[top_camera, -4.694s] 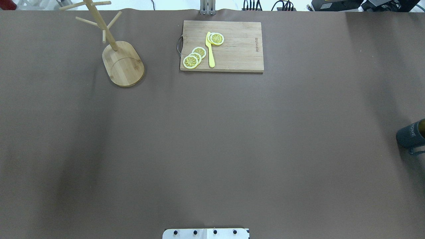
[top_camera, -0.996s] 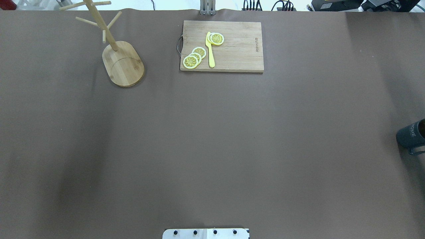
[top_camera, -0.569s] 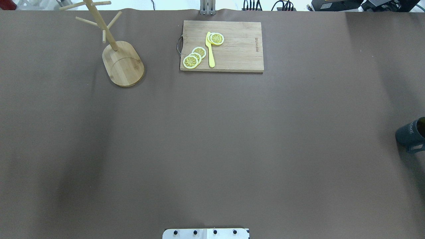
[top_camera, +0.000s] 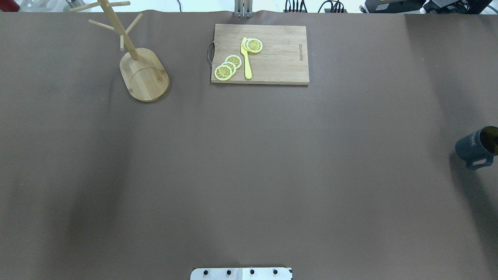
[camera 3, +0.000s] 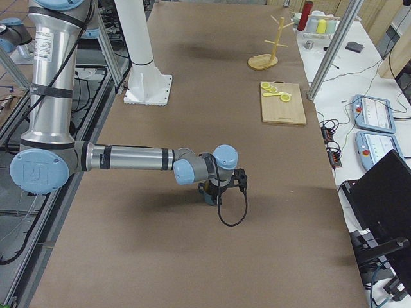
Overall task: Hang cup on storage rack
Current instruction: 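Carry the teal mug in the right gripper toward the table center, then lower the teal mug upright onto the table with the right gripper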
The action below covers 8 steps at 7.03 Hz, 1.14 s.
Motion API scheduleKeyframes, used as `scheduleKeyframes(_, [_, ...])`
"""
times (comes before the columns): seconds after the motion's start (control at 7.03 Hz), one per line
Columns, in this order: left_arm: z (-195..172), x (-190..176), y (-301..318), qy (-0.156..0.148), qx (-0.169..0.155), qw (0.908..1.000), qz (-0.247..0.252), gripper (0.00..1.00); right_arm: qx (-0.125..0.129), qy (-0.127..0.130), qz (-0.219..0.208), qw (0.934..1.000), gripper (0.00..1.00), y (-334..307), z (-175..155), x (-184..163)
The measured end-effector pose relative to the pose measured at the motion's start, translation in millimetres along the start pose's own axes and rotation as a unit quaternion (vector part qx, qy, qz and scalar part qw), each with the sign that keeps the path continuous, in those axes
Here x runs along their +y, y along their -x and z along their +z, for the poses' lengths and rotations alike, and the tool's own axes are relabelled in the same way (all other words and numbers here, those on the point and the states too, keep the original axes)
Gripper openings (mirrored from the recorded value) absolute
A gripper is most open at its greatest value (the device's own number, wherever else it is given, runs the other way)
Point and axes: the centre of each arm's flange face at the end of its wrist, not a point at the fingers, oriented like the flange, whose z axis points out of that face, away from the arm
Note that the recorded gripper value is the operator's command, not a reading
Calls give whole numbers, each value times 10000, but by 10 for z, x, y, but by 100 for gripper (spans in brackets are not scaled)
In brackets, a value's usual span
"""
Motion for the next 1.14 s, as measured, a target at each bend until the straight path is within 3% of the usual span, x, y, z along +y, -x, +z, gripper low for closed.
scheduleKeyframes(0.28, [3, -3, -3, 4, 4, 10000, -4, 98, -390, -123, 141, 9991, 0, 798, -532, -292])
scheduleKeyframes(0.57, [23, 2, 13, 27, 3, 10000, -24, 98, -794, -116, 652, 9946, 0, 2038, -825, -541])
scheduleKeyframes(0.85, [48, 5, 25, 55, 1, 10000, -36, 98, -1023, -39, 1184, 9877, 0, 3467, -833, -622])
scheduleKeyframes(1.14, [56, -7, 23, 63, 2, 10000, -34, 98, -1017, -102, 1226, 9872, 0, 4699, -585, -431])
